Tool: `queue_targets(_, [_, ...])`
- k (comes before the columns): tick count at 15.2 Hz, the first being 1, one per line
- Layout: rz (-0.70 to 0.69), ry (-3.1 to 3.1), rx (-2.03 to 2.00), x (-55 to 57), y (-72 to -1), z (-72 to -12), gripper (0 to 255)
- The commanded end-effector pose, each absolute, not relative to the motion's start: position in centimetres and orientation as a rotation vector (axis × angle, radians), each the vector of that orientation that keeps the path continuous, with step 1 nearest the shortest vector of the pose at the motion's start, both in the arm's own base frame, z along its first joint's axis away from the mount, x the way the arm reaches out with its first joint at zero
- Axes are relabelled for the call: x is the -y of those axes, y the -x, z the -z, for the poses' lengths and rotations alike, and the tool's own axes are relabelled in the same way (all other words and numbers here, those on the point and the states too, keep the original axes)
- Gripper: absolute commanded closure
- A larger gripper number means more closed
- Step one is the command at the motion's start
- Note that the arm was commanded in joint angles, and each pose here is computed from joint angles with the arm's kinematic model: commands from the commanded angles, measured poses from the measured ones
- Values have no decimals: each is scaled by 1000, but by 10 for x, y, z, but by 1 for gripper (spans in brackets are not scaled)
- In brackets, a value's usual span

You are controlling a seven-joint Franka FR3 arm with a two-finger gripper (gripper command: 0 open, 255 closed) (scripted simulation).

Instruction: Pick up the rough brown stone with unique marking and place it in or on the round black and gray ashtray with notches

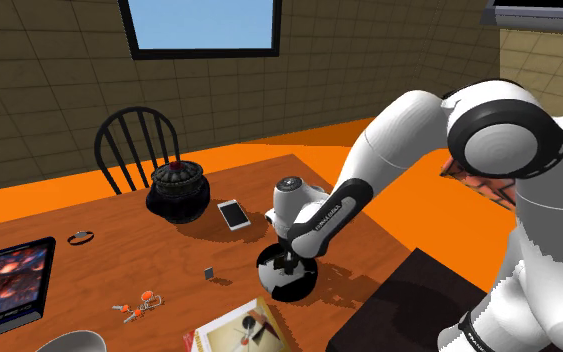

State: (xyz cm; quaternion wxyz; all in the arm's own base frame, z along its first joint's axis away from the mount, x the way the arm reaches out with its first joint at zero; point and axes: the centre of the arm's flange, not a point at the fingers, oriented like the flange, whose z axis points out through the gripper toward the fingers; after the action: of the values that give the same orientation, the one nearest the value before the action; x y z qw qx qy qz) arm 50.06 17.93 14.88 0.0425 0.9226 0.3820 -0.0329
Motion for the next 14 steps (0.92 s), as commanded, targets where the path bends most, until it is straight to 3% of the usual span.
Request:
queue_targets(1, [100, -2823, -1168, -180, -500, -144, 0])
queue_targets(7, [100, -2823, -1168, -180, -500, -144, 0])
queue_targets(8, [100, -2823, -1168, -180, -500, -144, 255])
queue_targets(14, [100, -2823, -1168, -180, -500, -144, 255])
